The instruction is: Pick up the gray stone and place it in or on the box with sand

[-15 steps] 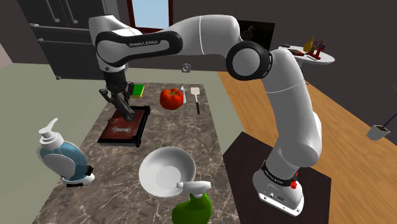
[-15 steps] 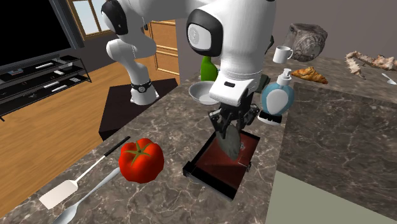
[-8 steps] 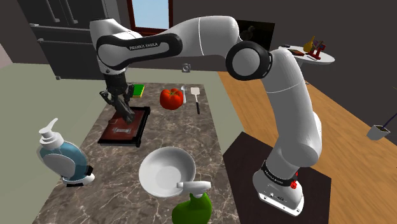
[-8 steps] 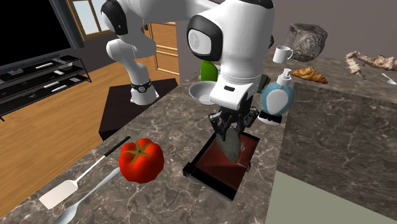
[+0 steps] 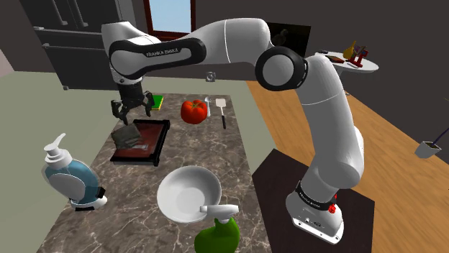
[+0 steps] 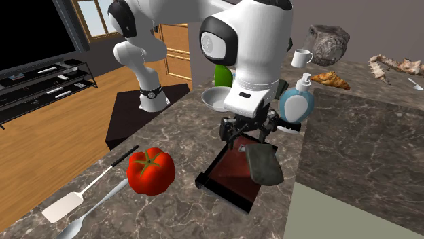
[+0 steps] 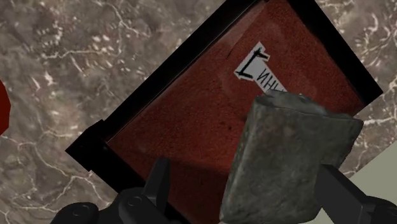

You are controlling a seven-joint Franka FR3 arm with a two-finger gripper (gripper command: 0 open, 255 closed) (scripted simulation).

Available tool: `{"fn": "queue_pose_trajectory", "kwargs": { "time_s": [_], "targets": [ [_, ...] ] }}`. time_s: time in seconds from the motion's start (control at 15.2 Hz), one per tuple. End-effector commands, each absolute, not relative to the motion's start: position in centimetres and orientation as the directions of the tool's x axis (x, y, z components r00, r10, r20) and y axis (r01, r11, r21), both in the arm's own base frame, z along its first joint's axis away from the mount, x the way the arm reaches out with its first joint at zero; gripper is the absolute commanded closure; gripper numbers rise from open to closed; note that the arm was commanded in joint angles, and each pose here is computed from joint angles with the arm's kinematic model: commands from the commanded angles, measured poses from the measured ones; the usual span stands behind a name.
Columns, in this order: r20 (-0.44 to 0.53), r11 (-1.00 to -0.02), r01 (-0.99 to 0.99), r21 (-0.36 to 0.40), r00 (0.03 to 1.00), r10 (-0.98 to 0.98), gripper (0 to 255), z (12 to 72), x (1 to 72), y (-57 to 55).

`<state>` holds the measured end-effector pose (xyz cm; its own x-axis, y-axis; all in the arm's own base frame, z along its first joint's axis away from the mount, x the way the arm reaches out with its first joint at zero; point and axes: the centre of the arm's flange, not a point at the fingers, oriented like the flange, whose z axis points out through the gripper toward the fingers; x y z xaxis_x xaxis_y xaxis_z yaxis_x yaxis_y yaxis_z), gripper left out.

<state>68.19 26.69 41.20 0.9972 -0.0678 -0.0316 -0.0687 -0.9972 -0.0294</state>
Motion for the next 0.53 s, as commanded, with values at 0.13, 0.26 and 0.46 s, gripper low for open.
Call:
{"fn": "queue_pose_trajectory", "kwargs": {
  "time_s": [0.13,0.26,0.46],
  "targets": [
    [-0.032,-0.997,-0.069,-0.029,0.997,-0.068,0,45.2,68.3,26.6],
    [-0.032,-0.997,-0.069,-0.029,0.997,-0.068,0,46.2,68.3,26.5],
    [-0.032,-0.997,-0.069,-0.029,0.997,-0.068,0,46.2,68.3,26.5]
  ]
}}
